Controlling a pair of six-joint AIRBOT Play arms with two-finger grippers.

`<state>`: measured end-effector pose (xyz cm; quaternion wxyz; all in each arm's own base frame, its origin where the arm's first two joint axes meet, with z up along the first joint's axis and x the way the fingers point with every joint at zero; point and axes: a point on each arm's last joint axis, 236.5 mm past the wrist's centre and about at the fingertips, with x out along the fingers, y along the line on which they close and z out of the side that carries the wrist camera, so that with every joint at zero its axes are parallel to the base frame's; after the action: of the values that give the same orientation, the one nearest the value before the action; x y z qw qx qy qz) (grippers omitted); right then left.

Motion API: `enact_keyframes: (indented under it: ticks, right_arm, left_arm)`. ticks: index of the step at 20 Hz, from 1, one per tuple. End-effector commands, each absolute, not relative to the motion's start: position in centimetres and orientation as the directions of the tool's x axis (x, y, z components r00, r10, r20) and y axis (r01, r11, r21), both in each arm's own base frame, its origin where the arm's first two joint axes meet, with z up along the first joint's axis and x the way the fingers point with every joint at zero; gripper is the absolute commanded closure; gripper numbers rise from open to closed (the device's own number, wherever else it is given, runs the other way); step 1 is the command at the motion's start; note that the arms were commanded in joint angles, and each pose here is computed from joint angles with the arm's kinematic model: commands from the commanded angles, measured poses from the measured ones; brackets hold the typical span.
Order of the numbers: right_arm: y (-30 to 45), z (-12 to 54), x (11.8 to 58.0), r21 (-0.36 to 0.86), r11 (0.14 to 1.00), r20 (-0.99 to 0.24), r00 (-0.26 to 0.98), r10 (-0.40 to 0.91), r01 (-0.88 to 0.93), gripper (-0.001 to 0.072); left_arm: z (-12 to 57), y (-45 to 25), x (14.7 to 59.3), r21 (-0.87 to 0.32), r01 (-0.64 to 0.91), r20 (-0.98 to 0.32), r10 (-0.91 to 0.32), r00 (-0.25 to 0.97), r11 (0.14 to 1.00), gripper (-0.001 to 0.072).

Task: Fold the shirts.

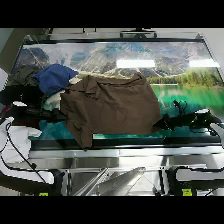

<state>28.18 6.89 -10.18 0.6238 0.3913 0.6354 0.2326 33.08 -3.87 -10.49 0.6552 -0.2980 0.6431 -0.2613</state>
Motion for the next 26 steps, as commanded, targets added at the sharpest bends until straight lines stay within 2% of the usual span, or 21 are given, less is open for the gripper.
enact_keyframes:
  ticks: [1,2,6,8,10,12,13,15,17,18,20,22,24,26]
  right_arm:
    - [6.9,-10.2,28.2,0.784,0.586,-0.611,0.084,0.787,0.208,0.0694]
    - [6.9,-10.2,28.2,0.784,0.586,-0.611,0.084,0.787,0.207,0.0694]
    - [7.0,-10.0,28.2,0.787,0.582,-0.607,0.082,0.791,0.205,0.0694]
    - [7.5,-8.2,28.9,0.818,0.548,-0.569,0.104,0.816,0.175,0.0694]
    - [8.2,-4.0,30.5,0.869,0.488,-0.495,0.154,0.855,0.08,0.0695]
    - [8.6,1.9,32.2,0.891,0.449,-0.428,0.21,0.879,-0.06,0.0695]
    - [8.6,5.7,33.2,0.882,0.445,-0.399,0.252,0.882,-0.159,0.0694]
    - [8.4,16.0,35.0,0.817,0.428,-0.275,0.392,0.878,-0.387,0.0694]
    - [8.3,27.6,34.2,0.657,0.451,-0.114,0.511,0.852,-0.605,0.0694]
    - [8.2,32.4,33.0,0.543,0.511,-0.071,0.57,0.818,-0.666,0.0694]
    - [7.9,40.9,30.2,0.299,0.672,0.023,0.709,0.705,-0.678,0.0694]
    - [7.8,47.7,26.7,0.115,0.801,0.164,0.807,0.568,-0.587,0.0694]
    - [7.9,51.3,23.8,0.011,0.874,0.277,0.841,0.464,-0.486,0.0693]
    - [7.9,52.5,22.3,-0.068,0.91,0.322,0.855,0.407,-0.408,0.0693]
  left_arm:
    - [-11.1,-4.2,32.3,-0.729,-0.035,-0.684,-0.729,0.026,0.683,0.0597]
    - [-11.0,-4.1,32.3,-0.731,-0.027,-0.683,-0.73,0.027,0.682,0.0685]
    - [-10.4,-4.7,32.0,-0.754,-0.03,-0.657,-0.754,0.014,0.656,0.0686]
    - [-7.7,-6.0,32.4,-0.82,-0.02,-0.572,-0.82,0.01,0.572,0.0688]
    - [-3.0,-7.3,33.9,-0.889,0.034,-0.455,-0.89,0.037,0.456,0.0691]
    - [4.2,-8.5,35.7,-0.933,0.154,-0.314,-0.944,0.101,0.326,0.0691]
    - [9.3,-9.3,36.1,-0.94,0.249,-0.207,-0.97,0.127,0.233,0.0691]
    - [22.0,-10.5,34.5,-0.852,0.523,0.071,-0.991,0.112,-0.002,0.0692]
    - [33.2,-10.9,31.2,-0.647,0.758,0.241,-0.966,0.091,-0.09,0.0692]
    - [37.8,-11.1,28.4,-0.52,0.848,0.283,-0.957,0.057,-0.103,0.0692]
    - [44.8,-12.1,22.6,-0.289,0.953,0.308,-0.952,0.002,-0.091,0.0691]
    - [48.7,-13.4,17.8,-0.109,0.994,0.271,-0.962,0.016,-0.014,0.0689]
    - [50.2,-14.2,15.4,-0.009,0.996,0.229,-0.969,0.092,0.092,0.0688]
    - [50.2,-13.9,15.2,0.005,0.98,0.2,-0.961,0.192,0.197,0.0688]
